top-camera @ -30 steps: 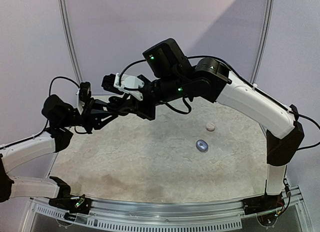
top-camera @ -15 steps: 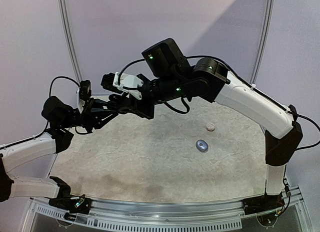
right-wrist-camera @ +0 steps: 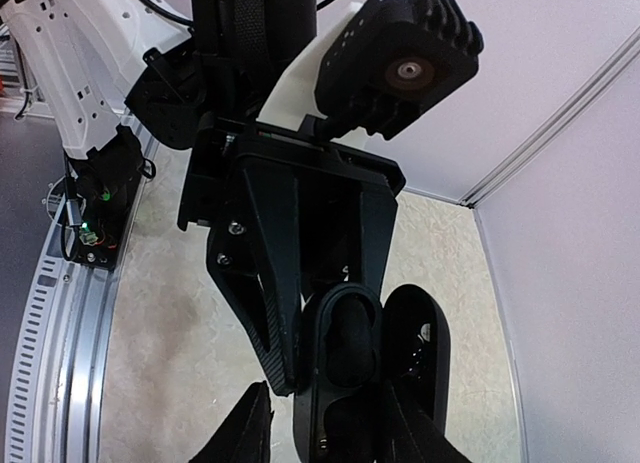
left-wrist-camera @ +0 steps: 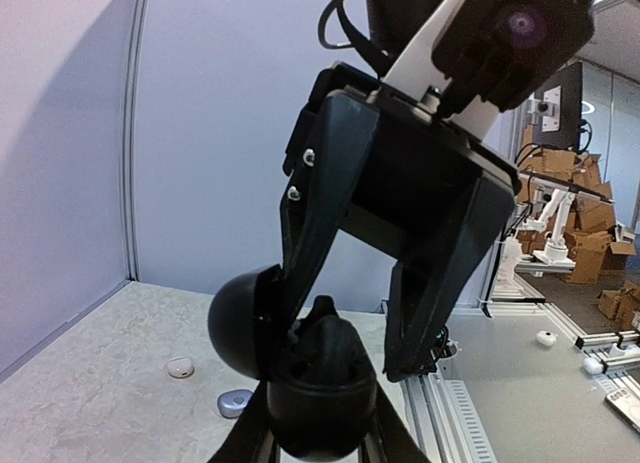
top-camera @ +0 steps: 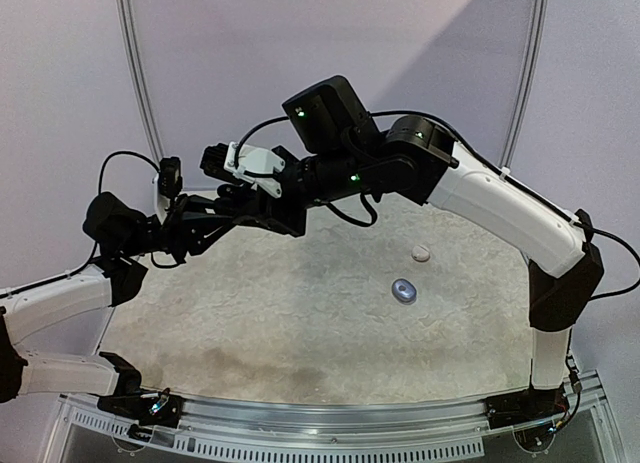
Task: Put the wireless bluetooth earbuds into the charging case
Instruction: Close the charging case.
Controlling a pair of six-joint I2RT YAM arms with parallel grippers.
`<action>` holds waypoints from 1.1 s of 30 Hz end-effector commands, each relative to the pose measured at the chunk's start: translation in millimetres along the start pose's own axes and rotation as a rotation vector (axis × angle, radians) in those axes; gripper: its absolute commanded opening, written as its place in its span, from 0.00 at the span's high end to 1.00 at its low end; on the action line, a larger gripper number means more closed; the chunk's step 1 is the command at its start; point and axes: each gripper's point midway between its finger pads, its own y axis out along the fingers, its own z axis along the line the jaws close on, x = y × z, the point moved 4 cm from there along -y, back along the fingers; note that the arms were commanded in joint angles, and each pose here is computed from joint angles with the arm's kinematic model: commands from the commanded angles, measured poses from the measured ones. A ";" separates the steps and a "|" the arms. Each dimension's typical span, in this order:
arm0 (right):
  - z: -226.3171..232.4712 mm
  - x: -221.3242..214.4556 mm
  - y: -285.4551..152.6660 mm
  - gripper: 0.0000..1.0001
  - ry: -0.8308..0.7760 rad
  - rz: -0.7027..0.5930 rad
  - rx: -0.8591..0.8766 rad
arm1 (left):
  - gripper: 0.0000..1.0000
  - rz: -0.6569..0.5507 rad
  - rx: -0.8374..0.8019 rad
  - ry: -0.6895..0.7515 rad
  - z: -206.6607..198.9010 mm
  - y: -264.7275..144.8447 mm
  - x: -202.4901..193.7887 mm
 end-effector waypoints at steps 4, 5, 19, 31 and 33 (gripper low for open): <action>-11.2 3.7 1.4 0.55 0.007 -0.019 -0.044 | 1.00 -0.007 -0.018 -0.002 -7.0 1.2 -1.6; -12.1 4.9 0.6 0.54 0.007 -0.023 -0.050 | 1.00 -0.008 -0.015 -0.003 -6.3 1.2 -1.4; -12.6 23.9 -16.0 0.48 -0.011 -0.124 -0.047 | 1.00 -0.016 0.046 -0.029 3.1 -1.1 -3.0; -32.7 63.9 -80.6 0.47 0.082 -0.397 -0.151 | 1.00 -0.011 0.080 -0.033 8.3 -3.8 -6.2; -49.1 59.3 -85.4 0.47 0.145 -0.385 -0.254 | 1.00 -0.003 0.063 0.010 5.7 -3.5 -5.6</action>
